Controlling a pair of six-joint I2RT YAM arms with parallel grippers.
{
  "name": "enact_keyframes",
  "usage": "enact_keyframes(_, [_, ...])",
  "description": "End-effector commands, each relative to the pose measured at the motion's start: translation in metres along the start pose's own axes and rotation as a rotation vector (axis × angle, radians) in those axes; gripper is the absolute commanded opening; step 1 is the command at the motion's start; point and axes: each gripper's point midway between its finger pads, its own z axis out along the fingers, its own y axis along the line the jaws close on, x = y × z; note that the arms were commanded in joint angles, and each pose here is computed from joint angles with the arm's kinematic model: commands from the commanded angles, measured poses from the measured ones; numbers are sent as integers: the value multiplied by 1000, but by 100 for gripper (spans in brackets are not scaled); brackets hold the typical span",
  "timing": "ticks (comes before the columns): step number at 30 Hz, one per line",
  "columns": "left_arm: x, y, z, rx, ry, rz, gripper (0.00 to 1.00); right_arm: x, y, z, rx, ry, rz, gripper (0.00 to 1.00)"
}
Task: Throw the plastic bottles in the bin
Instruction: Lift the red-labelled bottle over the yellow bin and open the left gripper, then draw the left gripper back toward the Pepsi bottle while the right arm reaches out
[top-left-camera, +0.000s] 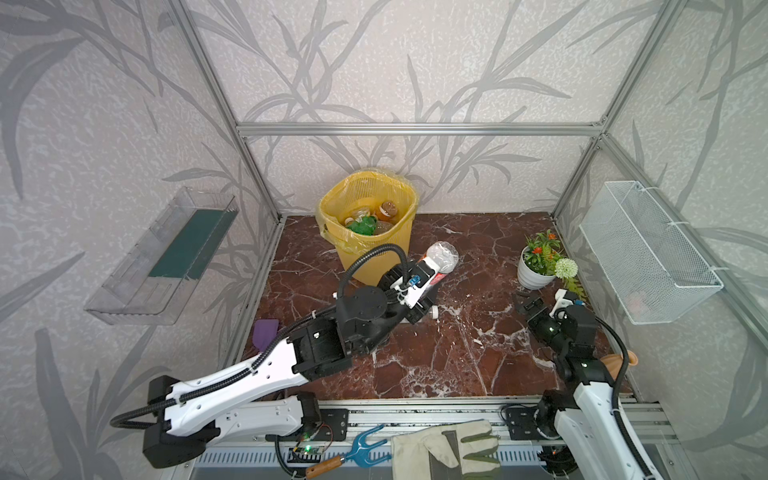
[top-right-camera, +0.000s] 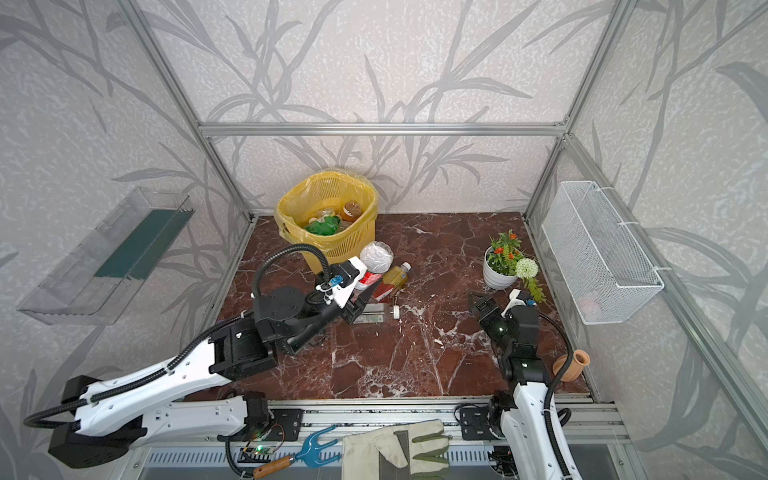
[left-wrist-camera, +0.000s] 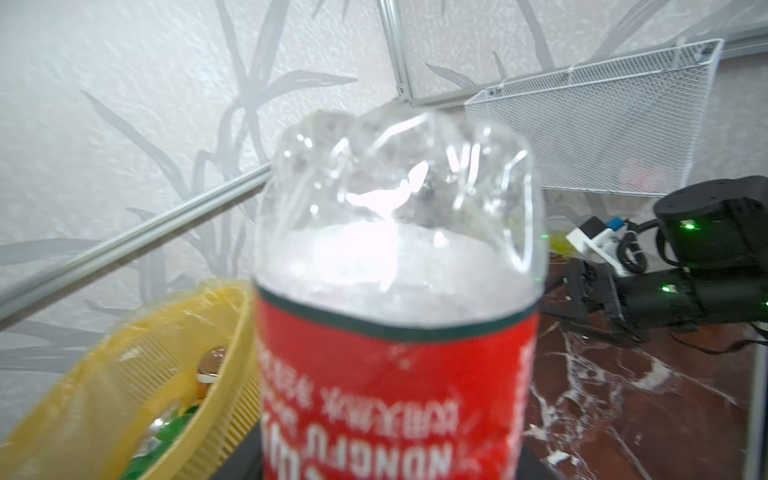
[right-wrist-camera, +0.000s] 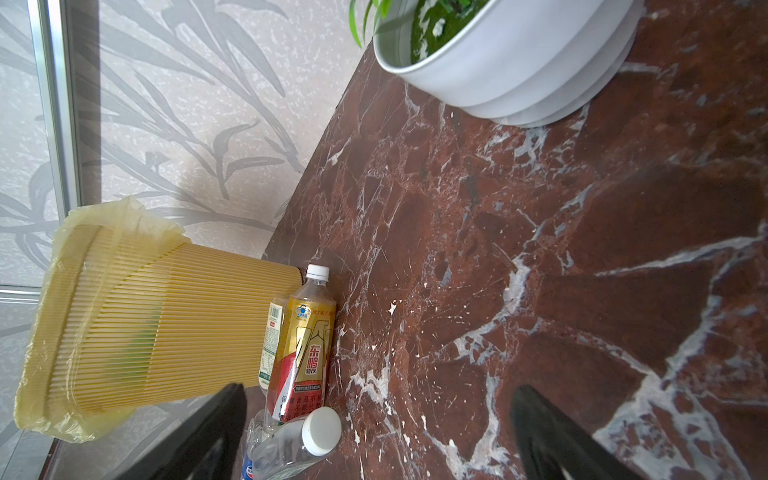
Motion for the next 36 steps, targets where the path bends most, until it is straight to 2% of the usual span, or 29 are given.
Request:
enact_keyframes(1, [-2, 27, 4, -129, -2, 84, 58, -4, 9, -1, -34, -11, -10, 99])
enact_keyframes(5, [-4, 63, 18, -155, -25, 22, 57, -5, 11, -1, -43, -9, -11, 99])
enact_keyframes(8, [-11, 98, 38, -194, -34, 36, 57, -6, 14, -3, -44, -10, -19, 99])
enact_keyframes(10, [-9, 128, 61, -209, -3, 19, 57, -7, 15, -4, -48, -13, -22, 99])
enact_keyframes(12, [9, 157, 91, -192, 99, -43, 61, -8, 17, -5, -55, -18, -22, 99])
enact_keyframes(15, [55, 167, 124, -168, 293, -87, 74, -7, 20, -7, -65, -16, -26, 99])
enact_keyframes(16, [64, 169, 128, -194, 314, -96, 84, -6, 19, -9, -62, -17, -27, 99])
enact_keyframes(17, [71, 173, 128, -228, 329, -114, 98, -6, 18, -10, -58, -21, -27, 99])
enact_keyframes(21, [65, 173, 113, -237, 309, -130, 99, -5, 15, -15, -40, -30, -48, 99])
enact_keyframes(27, [9, 175, 64, -235, 132, -121, 99, -4, 16, -10, -49, -14, -35, 99])
enact_keyframes(30, [-11, 168, 34, -203, 62, -160, 99, -5, 18, -8, -57, -9, -30, 99])
enact_keyframes(33, [-10, 158, 6, -191, 9, -215, 99, -4, 17, -8, -52, -10, -31, 99])
enact_keyframes(36, [10, 149, -20, -219, 20, -251, 99, -3, 16, -8, -52, -5, -34, 99])
